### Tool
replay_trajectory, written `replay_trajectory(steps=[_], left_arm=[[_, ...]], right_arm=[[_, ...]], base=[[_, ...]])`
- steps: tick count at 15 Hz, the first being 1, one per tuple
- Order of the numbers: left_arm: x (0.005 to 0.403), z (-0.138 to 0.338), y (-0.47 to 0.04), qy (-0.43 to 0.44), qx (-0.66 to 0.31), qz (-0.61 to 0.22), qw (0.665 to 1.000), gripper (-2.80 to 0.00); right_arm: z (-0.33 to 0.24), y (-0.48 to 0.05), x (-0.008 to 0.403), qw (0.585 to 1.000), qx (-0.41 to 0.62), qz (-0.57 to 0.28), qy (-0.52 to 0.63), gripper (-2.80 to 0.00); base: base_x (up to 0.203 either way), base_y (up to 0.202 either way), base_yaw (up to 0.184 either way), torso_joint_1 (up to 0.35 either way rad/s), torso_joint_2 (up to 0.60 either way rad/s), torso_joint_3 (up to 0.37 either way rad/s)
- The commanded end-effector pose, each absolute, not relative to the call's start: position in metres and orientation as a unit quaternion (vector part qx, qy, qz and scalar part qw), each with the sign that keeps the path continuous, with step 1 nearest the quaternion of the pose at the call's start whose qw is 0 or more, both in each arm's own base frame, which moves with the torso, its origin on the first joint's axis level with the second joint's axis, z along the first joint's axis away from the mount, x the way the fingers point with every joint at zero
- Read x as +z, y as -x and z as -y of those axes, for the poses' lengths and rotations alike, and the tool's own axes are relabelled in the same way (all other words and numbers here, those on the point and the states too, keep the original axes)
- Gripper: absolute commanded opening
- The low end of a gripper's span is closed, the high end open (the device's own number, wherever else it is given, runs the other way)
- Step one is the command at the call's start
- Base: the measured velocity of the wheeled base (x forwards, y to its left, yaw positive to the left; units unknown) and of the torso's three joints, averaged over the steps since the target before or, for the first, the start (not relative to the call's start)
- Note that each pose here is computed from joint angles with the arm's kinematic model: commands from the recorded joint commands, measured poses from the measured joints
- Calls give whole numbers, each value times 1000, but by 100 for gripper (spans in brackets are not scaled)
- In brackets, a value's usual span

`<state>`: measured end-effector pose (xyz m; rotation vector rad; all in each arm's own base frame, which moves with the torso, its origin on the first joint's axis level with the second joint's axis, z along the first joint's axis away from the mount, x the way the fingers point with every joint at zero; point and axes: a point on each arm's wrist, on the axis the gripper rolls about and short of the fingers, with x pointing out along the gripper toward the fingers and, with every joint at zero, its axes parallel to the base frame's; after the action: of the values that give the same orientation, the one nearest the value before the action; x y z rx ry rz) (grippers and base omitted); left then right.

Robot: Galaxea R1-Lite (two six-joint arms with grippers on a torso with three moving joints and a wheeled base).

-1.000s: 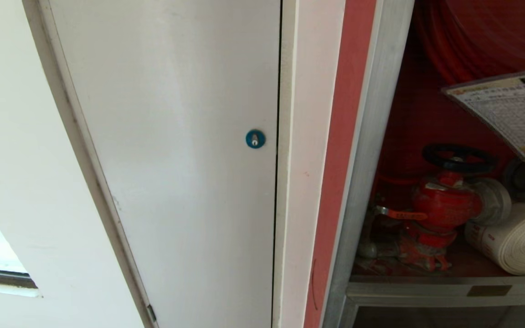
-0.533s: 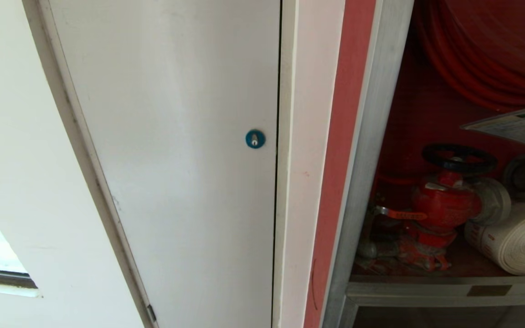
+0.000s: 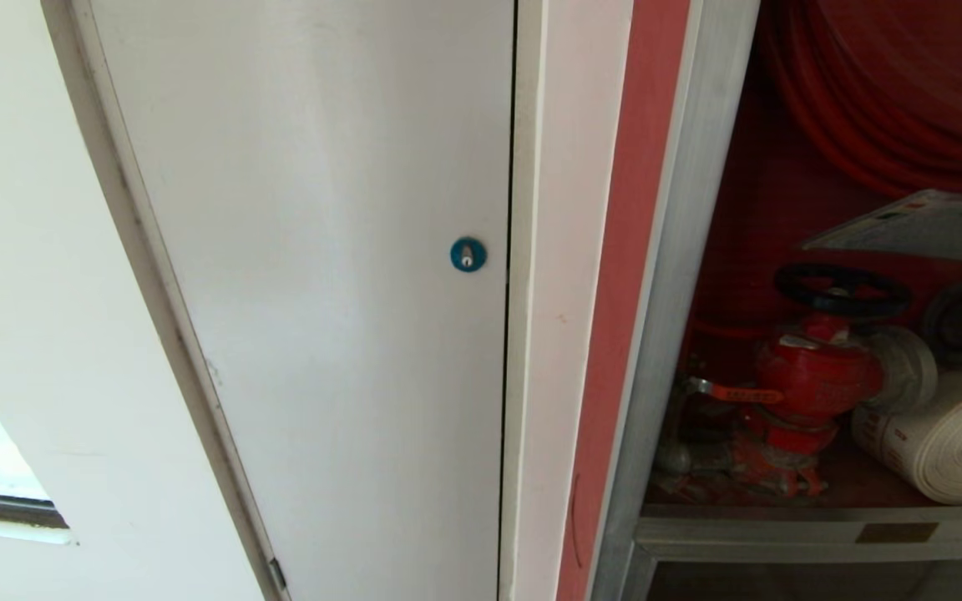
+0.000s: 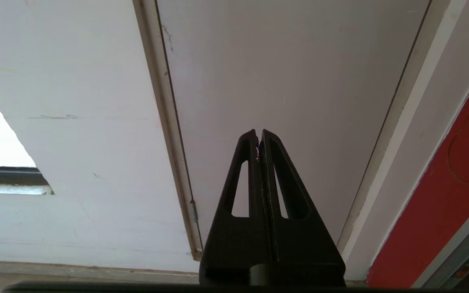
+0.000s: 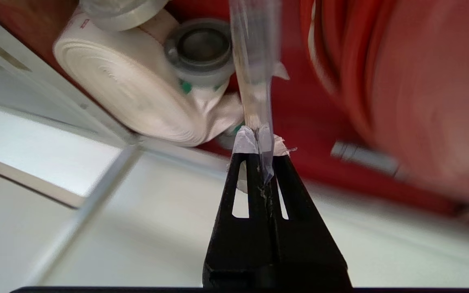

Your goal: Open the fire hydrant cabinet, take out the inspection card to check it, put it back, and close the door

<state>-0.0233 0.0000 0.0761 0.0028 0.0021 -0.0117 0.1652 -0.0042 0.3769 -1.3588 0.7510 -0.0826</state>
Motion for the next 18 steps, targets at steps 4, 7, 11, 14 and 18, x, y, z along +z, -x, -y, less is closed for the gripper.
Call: replay_trajectory(steps=[4,7,11,14,18], left_arm=[[76,0,23,-2,-6,-2,1000,-280],[76,0,23,-2,-6,-2,1000,-280],[76,0,23,-2,-6,-2,1000,-280],[76,0,23,-2,-5,-2,1000,-280],[76,0,23,-2,-6,-2,1000,-280]], right_arm=[[32,-193,378,688,34,-318,651,-280],[49,-199,372,673,81,-305,669,-280],[56,-215,361,672,92,-318,663,-280],[62,-228,355,662,51,-333,669,-280],[62,-237,346,659,64,-343,667,-280]], base=[[0,0,0,0,0,0],[0,0,0,0,0,0],[0,0,0,0,0,0],[0,0,0,0,0,0],[0,0,0,0,0,0]])
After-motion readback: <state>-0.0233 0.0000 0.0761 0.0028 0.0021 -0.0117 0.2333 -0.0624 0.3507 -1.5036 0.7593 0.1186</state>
